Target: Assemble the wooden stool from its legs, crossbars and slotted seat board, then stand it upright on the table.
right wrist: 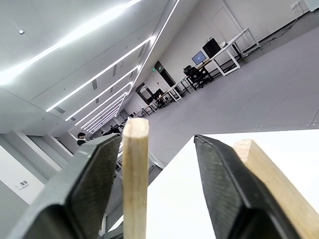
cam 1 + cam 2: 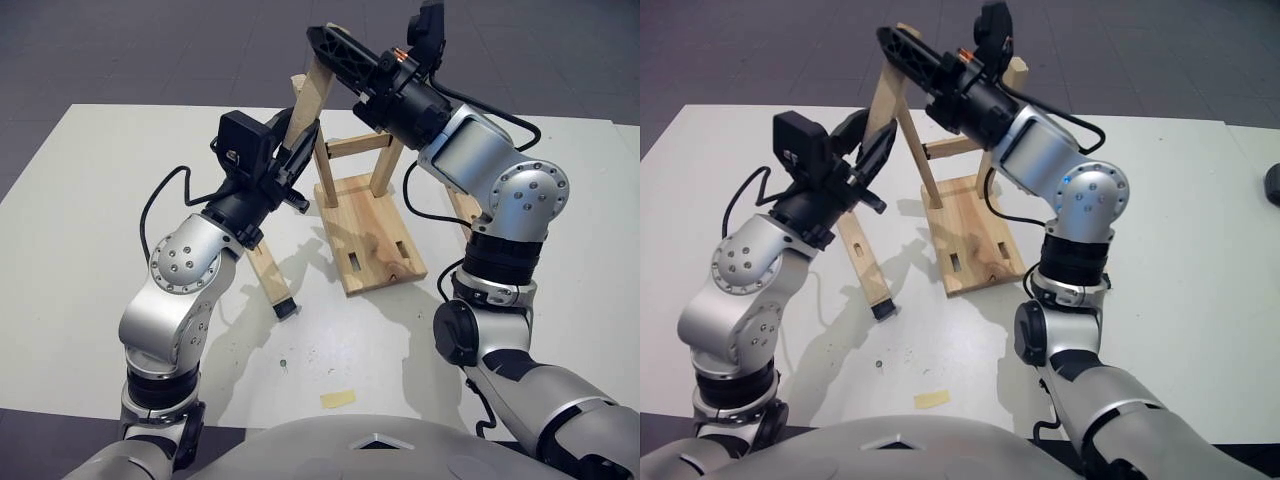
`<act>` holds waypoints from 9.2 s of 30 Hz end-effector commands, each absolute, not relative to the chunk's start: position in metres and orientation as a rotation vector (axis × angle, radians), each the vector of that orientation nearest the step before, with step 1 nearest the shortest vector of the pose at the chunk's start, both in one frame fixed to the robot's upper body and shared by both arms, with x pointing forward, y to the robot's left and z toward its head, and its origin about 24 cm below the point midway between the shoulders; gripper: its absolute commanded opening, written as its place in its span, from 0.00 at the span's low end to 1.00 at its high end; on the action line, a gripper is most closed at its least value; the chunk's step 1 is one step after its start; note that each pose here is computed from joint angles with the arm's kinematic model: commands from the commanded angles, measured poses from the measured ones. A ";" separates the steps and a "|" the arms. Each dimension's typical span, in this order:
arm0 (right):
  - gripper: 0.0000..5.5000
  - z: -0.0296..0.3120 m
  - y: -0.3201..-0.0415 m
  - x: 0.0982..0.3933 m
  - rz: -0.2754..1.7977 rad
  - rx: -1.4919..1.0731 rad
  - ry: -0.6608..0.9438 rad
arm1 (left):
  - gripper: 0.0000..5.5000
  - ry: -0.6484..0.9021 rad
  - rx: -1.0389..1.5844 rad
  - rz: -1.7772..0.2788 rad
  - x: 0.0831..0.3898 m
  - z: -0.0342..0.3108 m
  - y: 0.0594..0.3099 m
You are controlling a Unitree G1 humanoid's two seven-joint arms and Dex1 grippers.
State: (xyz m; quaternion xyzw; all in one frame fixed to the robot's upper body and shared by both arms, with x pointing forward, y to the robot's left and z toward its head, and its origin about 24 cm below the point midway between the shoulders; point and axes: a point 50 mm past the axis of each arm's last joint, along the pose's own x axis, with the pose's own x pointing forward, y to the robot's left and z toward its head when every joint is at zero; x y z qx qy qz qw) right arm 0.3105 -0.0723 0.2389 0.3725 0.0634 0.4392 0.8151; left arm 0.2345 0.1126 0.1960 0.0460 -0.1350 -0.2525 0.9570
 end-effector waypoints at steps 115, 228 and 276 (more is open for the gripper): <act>0.08 0.068 -0.284 0.287 0.008 0.279 -0.035 | 0.98 -0.283 -0.271 -0.110 0.276 0.178 0.135; 0.98 0.201 -0.241 0.354 -0.076 -0.014 -0.193 | 0.98 -0.150 -0.234 -0.012 0.289 0.163 0.141; 0.98 0.181 -0.255 0.338 -0.056 0.022 -0.155 | 0.98 -0.135 -0.232 -0.010 0.289 0.157 0.138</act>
